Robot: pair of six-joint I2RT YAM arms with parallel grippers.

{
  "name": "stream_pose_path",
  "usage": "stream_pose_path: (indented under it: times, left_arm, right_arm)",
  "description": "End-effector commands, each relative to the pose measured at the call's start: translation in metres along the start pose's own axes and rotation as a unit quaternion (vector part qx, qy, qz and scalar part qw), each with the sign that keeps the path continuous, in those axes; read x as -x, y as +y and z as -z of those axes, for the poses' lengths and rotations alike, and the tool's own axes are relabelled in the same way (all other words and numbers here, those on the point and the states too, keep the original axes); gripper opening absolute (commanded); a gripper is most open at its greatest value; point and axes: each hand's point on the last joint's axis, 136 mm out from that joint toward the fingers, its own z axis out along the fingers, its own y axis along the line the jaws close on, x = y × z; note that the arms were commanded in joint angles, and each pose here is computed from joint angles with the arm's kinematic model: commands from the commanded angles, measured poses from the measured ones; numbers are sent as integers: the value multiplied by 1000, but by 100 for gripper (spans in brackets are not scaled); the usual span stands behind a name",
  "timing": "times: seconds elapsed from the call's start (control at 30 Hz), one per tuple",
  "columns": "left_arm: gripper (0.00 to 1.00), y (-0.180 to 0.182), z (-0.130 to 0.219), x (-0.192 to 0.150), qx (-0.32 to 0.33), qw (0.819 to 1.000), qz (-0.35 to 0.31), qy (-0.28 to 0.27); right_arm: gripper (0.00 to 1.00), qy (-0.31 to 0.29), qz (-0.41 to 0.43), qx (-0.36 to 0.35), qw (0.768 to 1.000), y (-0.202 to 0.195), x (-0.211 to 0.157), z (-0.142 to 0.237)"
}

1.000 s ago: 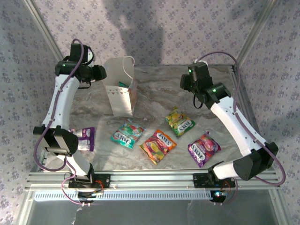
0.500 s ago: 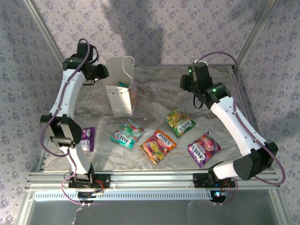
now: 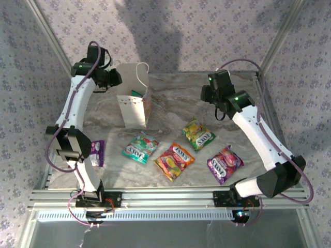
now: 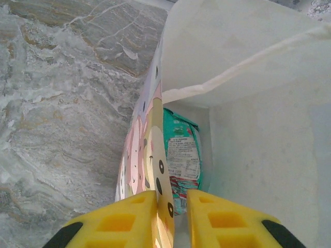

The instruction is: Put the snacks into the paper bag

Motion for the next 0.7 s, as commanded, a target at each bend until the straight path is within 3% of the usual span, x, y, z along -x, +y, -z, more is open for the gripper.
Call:
stream_pose_path:
  times: [0.0, 0.17, 0.3, 0.67]
  left_arm:
    - [26, 1, -2, -4, 11, 1000, -9, 9]
    - [26, 8, -6, -10, 30, 999, -13, 17]
    - [18, 12, -9, -14, 40, 999, -16, 23]
    - [12, 2, -8, -15, 12, 999, -31, 24]
  right_arm:
    - [60, 27, 0, -15, 1000, -10, -15, -2]
    - [60, 52, 0, -26, 998, -18, -30, -1]
    - [60, 82, -11, -41, 996, -30, -49, 2]
    - [65, 160, -61, -102, 980, -79, -112, 22]
